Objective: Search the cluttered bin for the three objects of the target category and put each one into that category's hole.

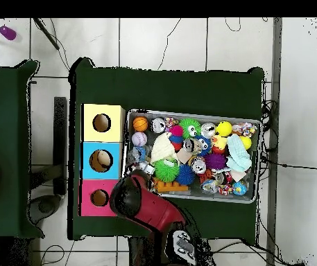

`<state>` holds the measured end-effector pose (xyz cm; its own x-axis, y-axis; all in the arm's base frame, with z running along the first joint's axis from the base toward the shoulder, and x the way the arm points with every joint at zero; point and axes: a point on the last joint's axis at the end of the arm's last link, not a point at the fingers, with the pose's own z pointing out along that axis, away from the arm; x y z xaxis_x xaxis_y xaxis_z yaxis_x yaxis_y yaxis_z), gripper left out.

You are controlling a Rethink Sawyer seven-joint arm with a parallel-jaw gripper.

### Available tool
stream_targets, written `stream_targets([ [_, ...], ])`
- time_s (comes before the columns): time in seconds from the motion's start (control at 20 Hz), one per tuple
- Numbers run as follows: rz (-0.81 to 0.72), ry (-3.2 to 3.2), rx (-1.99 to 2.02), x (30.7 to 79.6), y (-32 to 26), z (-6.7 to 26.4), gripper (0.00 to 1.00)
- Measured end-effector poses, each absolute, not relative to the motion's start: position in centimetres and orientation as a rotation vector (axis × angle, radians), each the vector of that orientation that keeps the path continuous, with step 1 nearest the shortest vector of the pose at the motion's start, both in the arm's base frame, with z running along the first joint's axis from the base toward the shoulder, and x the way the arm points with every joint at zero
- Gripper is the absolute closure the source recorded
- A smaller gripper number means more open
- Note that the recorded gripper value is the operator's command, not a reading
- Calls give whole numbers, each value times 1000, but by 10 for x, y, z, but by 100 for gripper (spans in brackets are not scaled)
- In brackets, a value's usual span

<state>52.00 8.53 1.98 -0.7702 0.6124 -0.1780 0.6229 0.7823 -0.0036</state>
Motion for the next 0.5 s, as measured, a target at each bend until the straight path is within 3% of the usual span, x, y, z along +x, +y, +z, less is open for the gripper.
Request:
stream_targets([
  [0.5,-115,2863,971,512,100,27,0],
])
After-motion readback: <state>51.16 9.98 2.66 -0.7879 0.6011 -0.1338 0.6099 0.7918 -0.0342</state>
